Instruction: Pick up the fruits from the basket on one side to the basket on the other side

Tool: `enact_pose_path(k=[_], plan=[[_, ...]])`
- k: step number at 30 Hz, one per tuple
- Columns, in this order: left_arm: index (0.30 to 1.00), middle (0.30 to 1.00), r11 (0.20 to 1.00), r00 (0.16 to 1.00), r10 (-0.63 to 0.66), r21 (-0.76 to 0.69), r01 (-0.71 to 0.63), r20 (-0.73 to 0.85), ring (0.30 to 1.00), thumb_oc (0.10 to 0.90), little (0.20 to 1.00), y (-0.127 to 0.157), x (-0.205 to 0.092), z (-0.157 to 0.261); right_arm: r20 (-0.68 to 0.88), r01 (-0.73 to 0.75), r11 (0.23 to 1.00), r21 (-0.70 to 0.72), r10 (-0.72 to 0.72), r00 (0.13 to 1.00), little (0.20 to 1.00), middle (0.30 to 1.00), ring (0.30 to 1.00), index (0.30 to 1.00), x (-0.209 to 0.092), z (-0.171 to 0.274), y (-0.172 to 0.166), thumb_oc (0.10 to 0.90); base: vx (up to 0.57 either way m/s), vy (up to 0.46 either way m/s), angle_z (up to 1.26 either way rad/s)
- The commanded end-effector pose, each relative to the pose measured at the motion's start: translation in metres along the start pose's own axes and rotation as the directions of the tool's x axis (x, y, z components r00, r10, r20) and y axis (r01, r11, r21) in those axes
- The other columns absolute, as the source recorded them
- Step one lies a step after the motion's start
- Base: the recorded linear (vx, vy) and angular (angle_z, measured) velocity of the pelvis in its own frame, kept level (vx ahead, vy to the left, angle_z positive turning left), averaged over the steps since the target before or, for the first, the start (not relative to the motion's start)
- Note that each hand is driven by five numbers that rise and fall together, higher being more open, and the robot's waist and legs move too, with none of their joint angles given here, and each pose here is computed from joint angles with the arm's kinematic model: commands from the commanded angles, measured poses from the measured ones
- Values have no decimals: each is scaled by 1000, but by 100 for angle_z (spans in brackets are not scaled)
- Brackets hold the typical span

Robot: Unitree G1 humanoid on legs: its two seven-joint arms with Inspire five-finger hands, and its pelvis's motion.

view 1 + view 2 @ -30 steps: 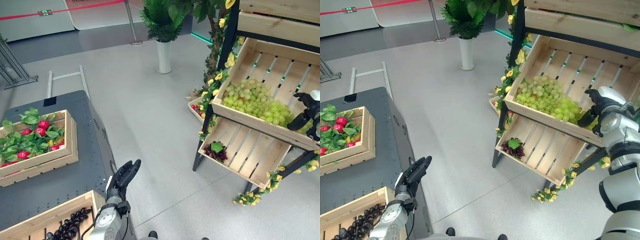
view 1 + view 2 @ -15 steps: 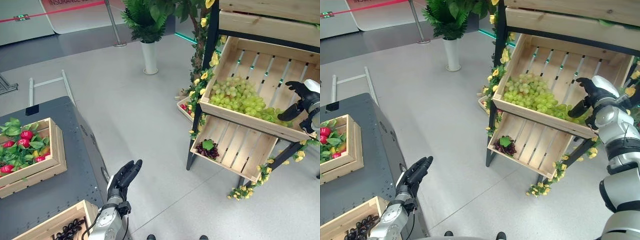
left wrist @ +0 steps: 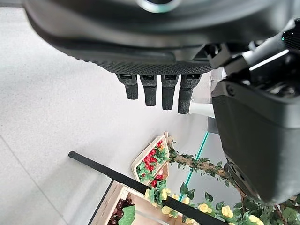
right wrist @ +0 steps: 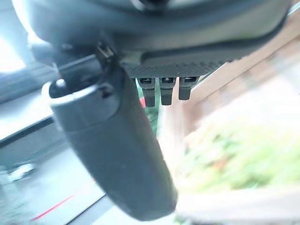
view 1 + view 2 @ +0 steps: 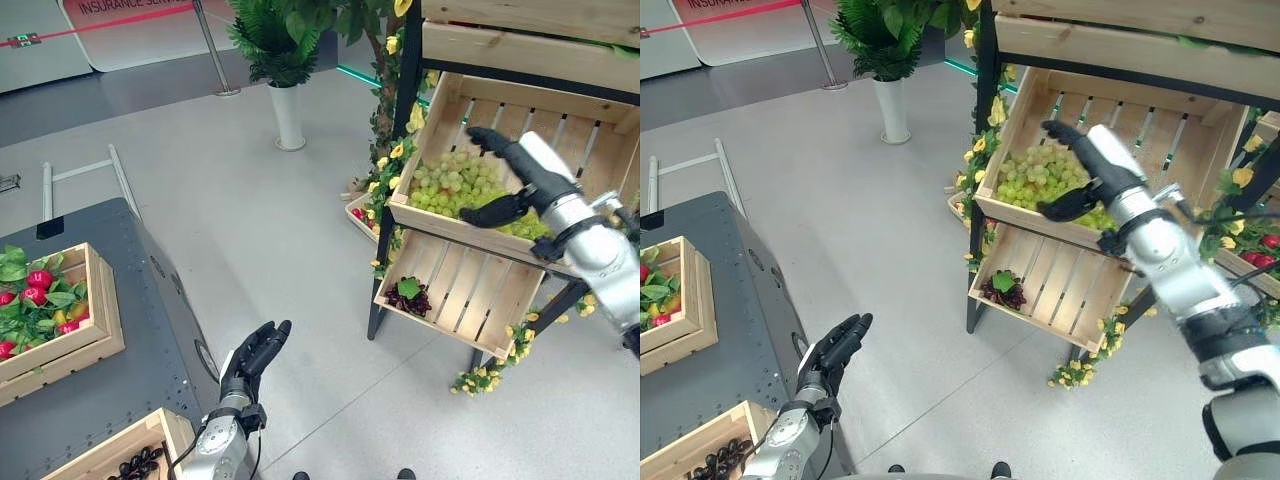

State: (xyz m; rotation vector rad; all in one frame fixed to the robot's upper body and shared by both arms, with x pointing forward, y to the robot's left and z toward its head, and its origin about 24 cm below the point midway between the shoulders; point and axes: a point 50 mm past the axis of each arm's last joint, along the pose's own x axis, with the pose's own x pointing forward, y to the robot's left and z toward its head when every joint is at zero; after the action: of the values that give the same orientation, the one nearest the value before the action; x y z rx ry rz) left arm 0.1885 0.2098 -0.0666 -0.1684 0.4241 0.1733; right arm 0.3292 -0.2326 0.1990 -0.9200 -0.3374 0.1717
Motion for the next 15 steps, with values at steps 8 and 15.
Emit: enact_pose_path(k=[8, 15], plan=[[900, 900, 998, 979, -39, 47, 31, 200, 900, 800, 900, -13, 14, 42, 338, -77, 986, 148, 22, 941, 900, 900, 900, 900, 9, 75, 1, 800, 0, 0, 0], [900, 900, 999, 982, -26, 33, 21, 185, 900, 800, 900, -18, 16, 42, 417, -283, 898, 338, 126, 900, 900, 900, 900, 900, 7, 89, 49, 800, -1, -47, 2]])
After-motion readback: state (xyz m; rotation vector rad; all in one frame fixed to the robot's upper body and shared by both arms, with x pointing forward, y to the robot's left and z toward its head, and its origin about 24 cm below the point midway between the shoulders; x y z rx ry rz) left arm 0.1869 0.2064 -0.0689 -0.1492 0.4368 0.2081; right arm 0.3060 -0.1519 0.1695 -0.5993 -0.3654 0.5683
